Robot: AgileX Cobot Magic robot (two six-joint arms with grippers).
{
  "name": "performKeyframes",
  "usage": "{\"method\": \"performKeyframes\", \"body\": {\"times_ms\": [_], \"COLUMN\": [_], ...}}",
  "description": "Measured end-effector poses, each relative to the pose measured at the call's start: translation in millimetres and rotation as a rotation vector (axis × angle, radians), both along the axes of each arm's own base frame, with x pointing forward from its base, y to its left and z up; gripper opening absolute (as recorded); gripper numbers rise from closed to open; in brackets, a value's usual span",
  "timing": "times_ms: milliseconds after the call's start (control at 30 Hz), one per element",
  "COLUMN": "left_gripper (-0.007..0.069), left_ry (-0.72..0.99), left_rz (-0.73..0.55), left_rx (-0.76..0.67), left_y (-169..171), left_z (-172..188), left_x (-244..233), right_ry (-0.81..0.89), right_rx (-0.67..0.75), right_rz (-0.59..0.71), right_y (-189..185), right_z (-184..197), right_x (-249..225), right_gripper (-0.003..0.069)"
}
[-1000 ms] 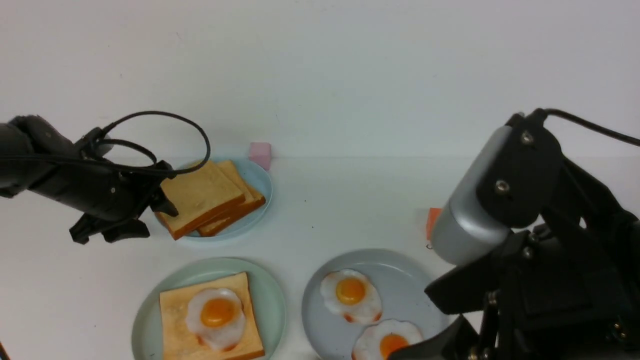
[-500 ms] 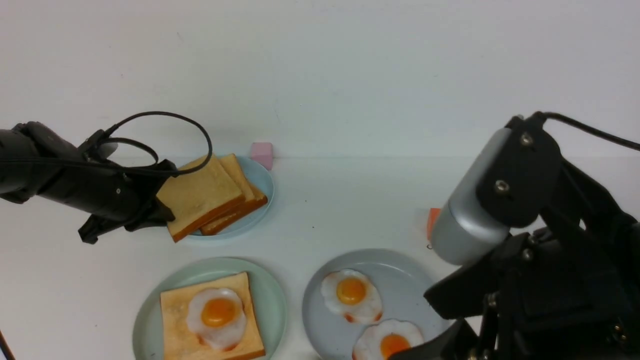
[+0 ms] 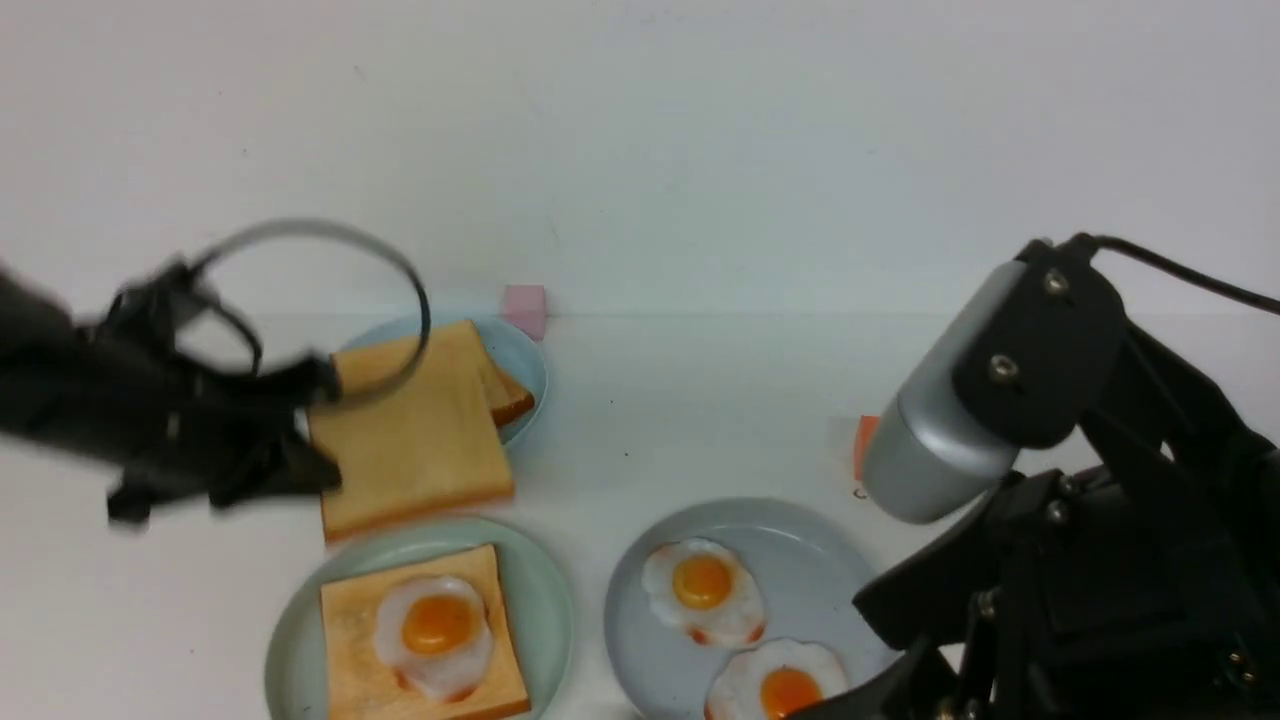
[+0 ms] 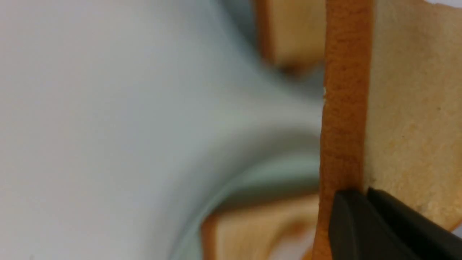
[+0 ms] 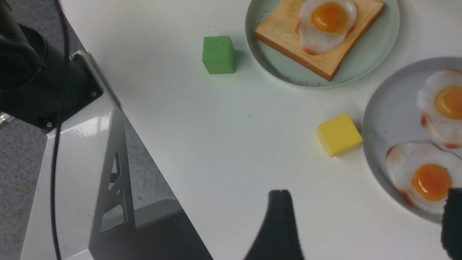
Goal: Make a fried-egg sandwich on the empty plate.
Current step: Use the left arm to place a slice of bread on the fried egg in the middle
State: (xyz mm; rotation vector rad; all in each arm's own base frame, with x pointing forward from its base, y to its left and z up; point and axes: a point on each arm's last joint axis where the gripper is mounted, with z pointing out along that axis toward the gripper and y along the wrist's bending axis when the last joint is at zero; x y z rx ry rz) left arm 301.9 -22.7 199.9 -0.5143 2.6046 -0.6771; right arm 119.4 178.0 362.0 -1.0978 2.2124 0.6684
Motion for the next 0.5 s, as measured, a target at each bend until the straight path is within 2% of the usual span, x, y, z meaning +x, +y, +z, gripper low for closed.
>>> {"method": "performKeyframes", "body": {"times_ms": [200, 500], "left_gripper": [0.0, 0.0019], "left_ry": [0.078, 0.05], "left_rz": [-0.031, -0.039], "left_rx": [-0.063, -0.059], "left_y": [-7, -8], "left_z": [-34, -41], "left_x": [-40, -44], "right_ry": [-0.005, -0.028], "right_rx": [-0.009, -0.008], "right_rz": [0.0, -0.004], "right_y": [-1, -1], "right_z": [0, 0], "right_x": [0, 2], "right_gripper": [0.057, 0.057]}}
